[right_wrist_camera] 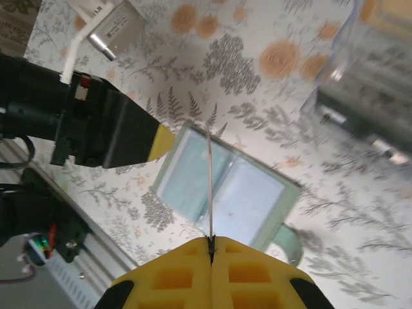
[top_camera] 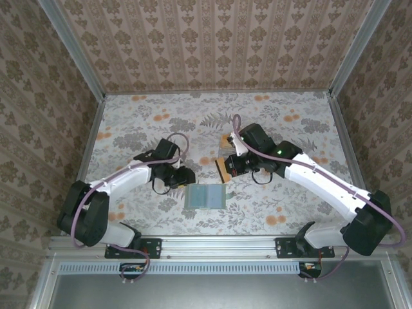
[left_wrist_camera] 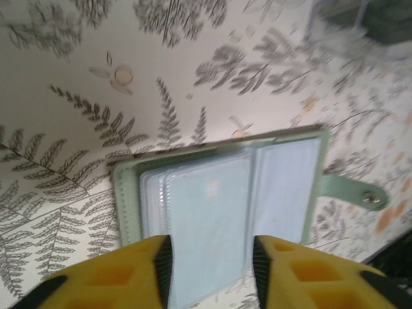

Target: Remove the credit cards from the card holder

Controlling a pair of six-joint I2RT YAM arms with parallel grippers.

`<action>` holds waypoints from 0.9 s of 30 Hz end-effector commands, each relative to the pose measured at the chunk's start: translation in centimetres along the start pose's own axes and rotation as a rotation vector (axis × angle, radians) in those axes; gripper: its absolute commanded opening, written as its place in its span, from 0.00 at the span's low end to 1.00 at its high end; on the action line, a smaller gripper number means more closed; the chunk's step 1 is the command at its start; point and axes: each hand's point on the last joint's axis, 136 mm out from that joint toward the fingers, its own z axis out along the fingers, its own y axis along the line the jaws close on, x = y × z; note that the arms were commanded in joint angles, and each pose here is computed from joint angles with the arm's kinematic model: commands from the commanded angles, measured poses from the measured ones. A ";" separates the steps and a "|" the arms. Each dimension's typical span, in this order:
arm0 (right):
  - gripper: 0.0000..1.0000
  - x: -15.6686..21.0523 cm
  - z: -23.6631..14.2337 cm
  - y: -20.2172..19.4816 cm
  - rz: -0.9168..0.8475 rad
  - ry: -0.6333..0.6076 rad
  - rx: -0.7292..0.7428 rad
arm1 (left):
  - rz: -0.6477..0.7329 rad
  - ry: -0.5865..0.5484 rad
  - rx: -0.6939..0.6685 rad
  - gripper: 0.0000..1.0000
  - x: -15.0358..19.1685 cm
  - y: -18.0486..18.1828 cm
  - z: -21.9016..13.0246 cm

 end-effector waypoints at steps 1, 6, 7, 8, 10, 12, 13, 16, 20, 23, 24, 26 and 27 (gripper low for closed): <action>0.00 -0.2 -1.7 -2.3 -0.185 0.036 0.158 | 0.038 -0.046 0.036 0.50 -1.2 -1.2 -2.2; 0.00 -3.3 -3.1 -3.1 -0.428 -0.016 0.269 | 0.043 -0.107 0.064 0.69 -2.4 -1.5 -4.0; 0.00 -3.7 -3.1 -3.1 -0.474 -0.023 0.283 | 0.031 -0.126 0.067 0.70 -2.8 -1.2 -4.5; 0.00 -4.1 -3.1 -3.3 -0.528 -0.029 0.300 | 0.025 -0.140 0.069 0.74 -3.2 -1.0 -4.9; 0.00 -4.8 -3.0 -3.5 -0.635 -0.040 0.325 | 0.027 -0.157 0.074 0.78 -3.5 -1.0 -5.4; 0.00 -5.7 -2.9 -3.7 -0.729 -0.051 0.359 | 0.029 -0.175 0.077 0.81 -3.8 -1.0 -5.9; 0.00 -6.1 -3.0 -3.7 -0.759 -0.057 0.374 | 0.028 -0.178 0.078 0.81 -3.9 -1.0 -6.0; 0.00 -6.7 -1.9 -4.0 -0.856 -0.021 0.390 | 0.025 -0.189 0.078 0.85 -4.2 -0.9 -6.3; 0.00 -6.9 -0.4 -4.3 -0.975 0.049 0.387 | 0.019 -0.199 0.066 0.90 -4.4 -0.7 -6.6; 0.00 -7.2 0.5 -5.0 -1.060 0.110 0.413 | 0.019 -0.203 0.064 0.92 -4.5 -0.6 -6.8; 0.00 -7.2 0.9 -5.4 -1.100 0.135 0.421 | 0.018 -0.204 0.062 0.98 -4.6 -0.6 -6.8; 0.00 -7.5 1.4 -6.1 -1.152 0.161 0.447 | 0.019 -0.207 0.058 1.00 -4.7 -0.5 -6.9; 0.00 -7.6 1.7 -6.3 -1.165 0.170 0.446 | 0.020 -0.208 0.058 1.00 -4.7 -0.5 -6.9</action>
